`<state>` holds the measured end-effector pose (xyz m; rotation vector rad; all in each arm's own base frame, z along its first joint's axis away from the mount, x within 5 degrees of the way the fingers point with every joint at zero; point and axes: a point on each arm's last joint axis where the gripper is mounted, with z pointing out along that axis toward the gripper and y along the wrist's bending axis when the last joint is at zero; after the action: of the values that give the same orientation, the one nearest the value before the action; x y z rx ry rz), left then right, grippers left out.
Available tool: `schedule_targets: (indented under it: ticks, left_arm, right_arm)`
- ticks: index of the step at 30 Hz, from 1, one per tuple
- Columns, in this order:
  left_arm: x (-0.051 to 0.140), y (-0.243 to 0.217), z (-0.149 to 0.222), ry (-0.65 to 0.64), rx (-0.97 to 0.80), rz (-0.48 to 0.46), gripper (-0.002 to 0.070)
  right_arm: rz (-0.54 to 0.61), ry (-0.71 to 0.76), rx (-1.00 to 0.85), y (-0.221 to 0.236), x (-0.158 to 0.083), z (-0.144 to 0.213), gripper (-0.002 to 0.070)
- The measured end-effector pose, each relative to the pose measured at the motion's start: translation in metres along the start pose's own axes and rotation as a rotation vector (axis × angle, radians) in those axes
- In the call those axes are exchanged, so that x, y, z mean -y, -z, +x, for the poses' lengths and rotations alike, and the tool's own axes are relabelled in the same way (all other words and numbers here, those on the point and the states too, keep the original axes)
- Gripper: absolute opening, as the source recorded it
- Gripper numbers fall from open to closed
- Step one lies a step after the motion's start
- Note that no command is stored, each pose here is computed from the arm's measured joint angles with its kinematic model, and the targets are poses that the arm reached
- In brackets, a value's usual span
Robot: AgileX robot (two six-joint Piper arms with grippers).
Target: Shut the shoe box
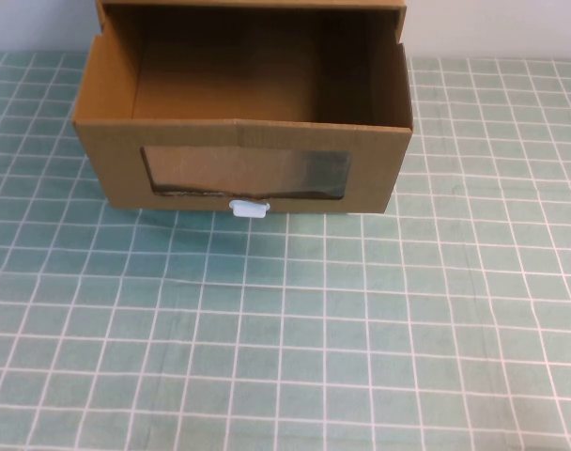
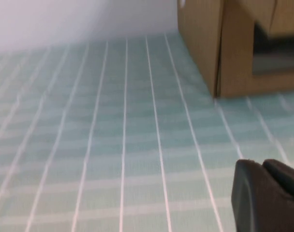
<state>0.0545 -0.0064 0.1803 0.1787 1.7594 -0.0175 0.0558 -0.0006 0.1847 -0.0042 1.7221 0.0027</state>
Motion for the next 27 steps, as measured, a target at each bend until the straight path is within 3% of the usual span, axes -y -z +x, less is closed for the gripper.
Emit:
schedule_targets:
  ticks: [13, 24, 27]
  left_arm:
    - [-0.005, 0.011, -0.043, 0.056, 0.491, -0.04, -0.0004]
    - [-0.005, 0.014, -0.048, 0.1, 0.557, -0.033, -0.0004]
    - [-0.006, 0.018, -0.054, 0.111, 0.644, -0.035, -0.0003]
  right_arm:
    - [-0.07, 0.002, 0.643, 0.018, -0.006, -0.054, -0.0014]
    - [-0.084, 0.006, 0.767, 0.026, -0.007, -0.063, -0.0014]
    - [-0.094, 0.006, 0.855, 0.032, -0.008, -0.068, -0.0014]
